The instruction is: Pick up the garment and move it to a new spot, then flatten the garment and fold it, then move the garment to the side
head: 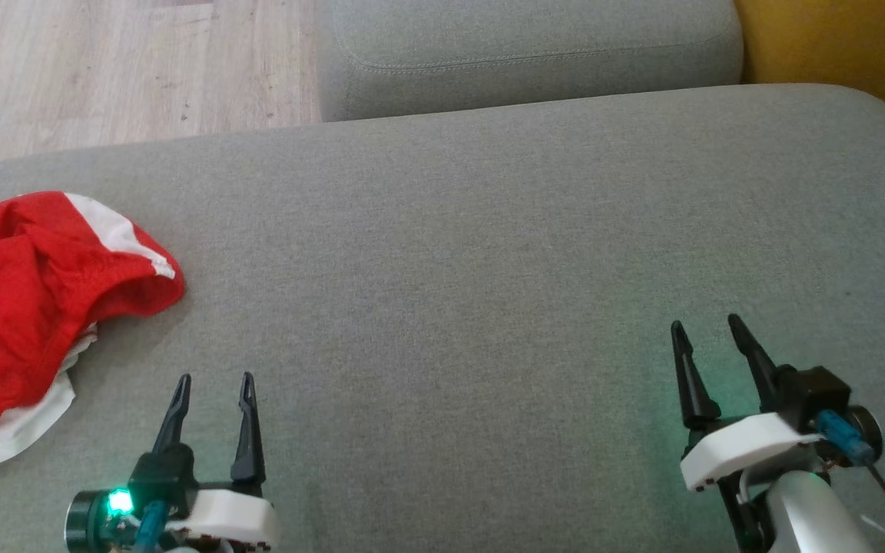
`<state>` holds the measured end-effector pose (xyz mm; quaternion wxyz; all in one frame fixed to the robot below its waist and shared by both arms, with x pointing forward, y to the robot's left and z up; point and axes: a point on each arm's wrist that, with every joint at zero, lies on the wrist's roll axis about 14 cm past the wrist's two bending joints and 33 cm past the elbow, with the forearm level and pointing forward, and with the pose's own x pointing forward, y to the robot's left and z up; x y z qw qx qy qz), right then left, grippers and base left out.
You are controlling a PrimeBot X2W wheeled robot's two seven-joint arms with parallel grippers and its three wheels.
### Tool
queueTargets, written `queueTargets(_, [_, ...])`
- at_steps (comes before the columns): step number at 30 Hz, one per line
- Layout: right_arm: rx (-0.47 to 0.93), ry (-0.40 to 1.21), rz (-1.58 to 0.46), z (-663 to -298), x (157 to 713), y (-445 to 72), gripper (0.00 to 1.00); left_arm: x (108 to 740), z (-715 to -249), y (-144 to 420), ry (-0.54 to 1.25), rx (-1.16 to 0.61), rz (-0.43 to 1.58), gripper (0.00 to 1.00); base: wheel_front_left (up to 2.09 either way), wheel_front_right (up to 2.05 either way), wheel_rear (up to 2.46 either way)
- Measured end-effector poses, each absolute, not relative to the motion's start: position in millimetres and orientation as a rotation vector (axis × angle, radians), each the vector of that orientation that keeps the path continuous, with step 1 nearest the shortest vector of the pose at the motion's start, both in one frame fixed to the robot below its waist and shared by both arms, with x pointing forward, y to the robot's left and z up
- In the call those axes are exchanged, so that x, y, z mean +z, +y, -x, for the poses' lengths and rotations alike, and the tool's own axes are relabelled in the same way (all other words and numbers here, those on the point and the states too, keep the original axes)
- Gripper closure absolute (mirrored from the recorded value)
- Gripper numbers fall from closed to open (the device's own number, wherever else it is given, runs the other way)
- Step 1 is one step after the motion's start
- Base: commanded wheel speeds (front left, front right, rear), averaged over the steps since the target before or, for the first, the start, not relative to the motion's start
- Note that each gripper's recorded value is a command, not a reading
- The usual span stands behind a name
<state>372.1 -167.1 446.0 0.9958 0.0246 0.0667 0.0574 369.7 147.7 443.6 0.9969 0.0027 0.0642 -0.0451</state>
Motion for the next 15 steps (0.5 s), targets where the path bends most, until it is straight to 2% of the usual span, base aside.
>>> queueTargets(6, [0.102,0.087,-0.063,-377,459,-169,0.00,449,-371,151,0.110,-0.078,-0.002,0.00,0.00,0.00,0.00])
queueTargets(15, [0.132,0.112,-0.069,-380,452,-157,0.00,446,-366,161,0.120,-0.040,0.007,0.00,0.00,0.00,0.00])
